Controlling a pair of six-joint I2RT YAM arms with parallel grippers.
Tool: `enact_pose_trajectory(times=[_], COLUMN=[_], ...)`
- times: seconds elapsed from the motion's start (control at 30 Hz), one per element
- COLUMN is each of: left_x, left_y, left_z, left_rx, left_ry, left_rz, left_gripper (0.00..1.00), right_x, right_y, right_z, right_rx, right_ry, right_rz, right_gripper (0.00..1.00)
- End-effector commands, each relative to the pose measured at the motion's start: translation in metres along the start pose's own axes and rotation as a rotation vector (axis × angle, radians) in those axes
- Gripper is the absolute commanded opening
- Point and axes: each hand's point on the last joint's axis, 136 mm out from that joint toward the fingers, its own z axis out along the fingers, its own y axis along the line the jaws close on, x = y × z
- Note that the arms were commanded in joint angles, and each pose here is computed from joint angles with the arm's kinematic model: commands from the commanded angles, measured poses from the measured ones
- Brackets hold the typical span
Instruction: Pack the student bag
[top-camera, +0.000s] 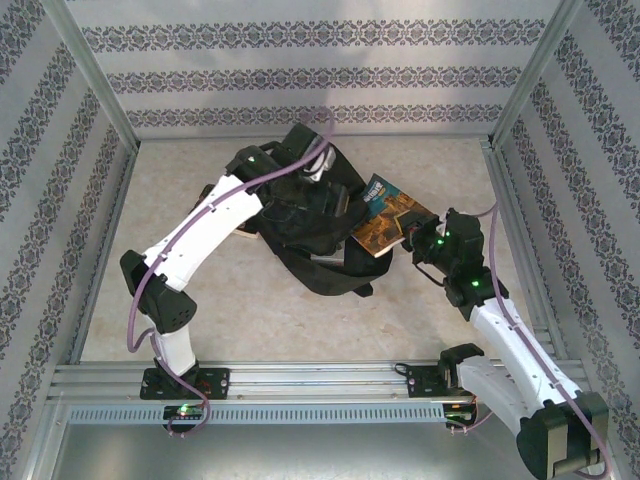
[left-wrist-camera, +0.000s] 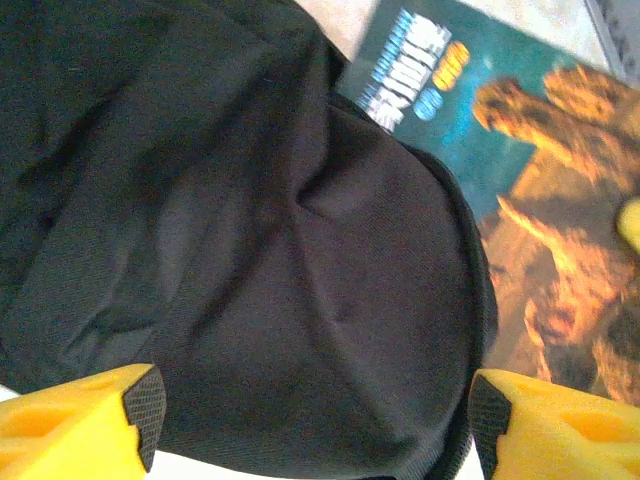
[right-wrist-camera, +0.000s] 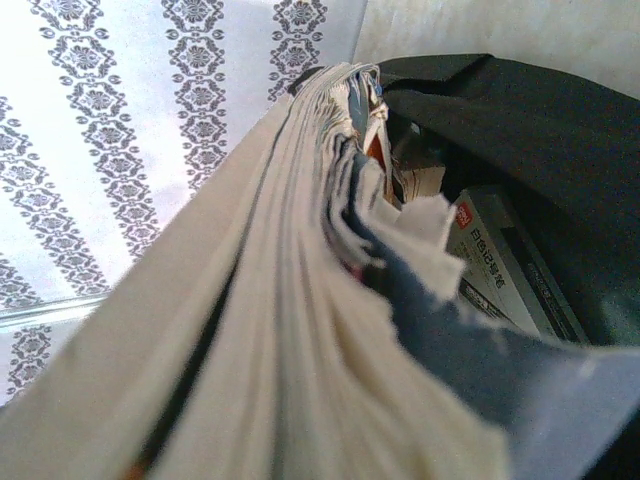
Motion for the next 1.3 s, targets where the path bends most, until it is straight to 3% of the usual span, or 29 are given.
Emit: enact_pose_trajectory(times=[0.0, 0.23, 0.37, 0.47, 0.67, 0.8, 0.87, 1.0, 1.17, 1.27], left_x=[0.011, 0.012, 0.014, 0.01, 0.0, -0.006, -0.01, -0.018, -0.039, -0.057], left_y=[-0.025, -0.042, -0.031, -0.016, -0.018, -0.018, -0.016, -0.015, -0.012, -0.003], left_z=[-0.001, -0.005, 0.008, 0.019, 0.042, 0.049, 0.048, 0.038, 0.004, -0.025], left_rx=[0.027, 0.045, -0.027, -0.116, -0.139, -0.155, -0.18, -0.209, -0.251, -0.315], left_ry=[0.005, -0.018, -0.01, -0.007, -0.002, -0.009, -0.021, -0.064, -0.207, -0.325], left_rz=[0.189, 0.23, 0.243, 0.263, 0.254, 0.253, 0.259, 0.262, 0.27, 0.263], left_gripper=[0.82, 0.83, 0.8, 0.73, 0.53, 0.47, 0.37, 0.16, 0.02, 0.0], right_x=[0.005, 0.011, 0.015, 0.016, 0.018, 0.019, 0.019, 0.018, 0.014, 0.016], right_y=[0.056, 0.066, 0.061, 0.057, 0.056, 0.057, 0.057, 0.053, 0.037, 0.019], right_z=[-0.016, -0.026, -0.026, -0.025, -0.024, -0.024, -0.025, -0.026, -0.031, -0.032], right_rx=[-0.21, -0.263, -0.265, -0.259, -0.259, -0.261, -0.262, -0.251, -0.182, -0.114], right_ry=[-0.001, -0.003, 0.012, 0.012, 0.023, 0.029, 0.034, 0.034, 0.017, 0.035], right_rz=[-0.036, -0.04, -0.033, -0.027, -0.032, -0.038, -0.038, -0.046, -0.061, -0.042], right_gripper=[0.0, 0.0, 0.0, 0.0, 0.0, 0.0, 0.0, 0.0, 0.0, 0.0])
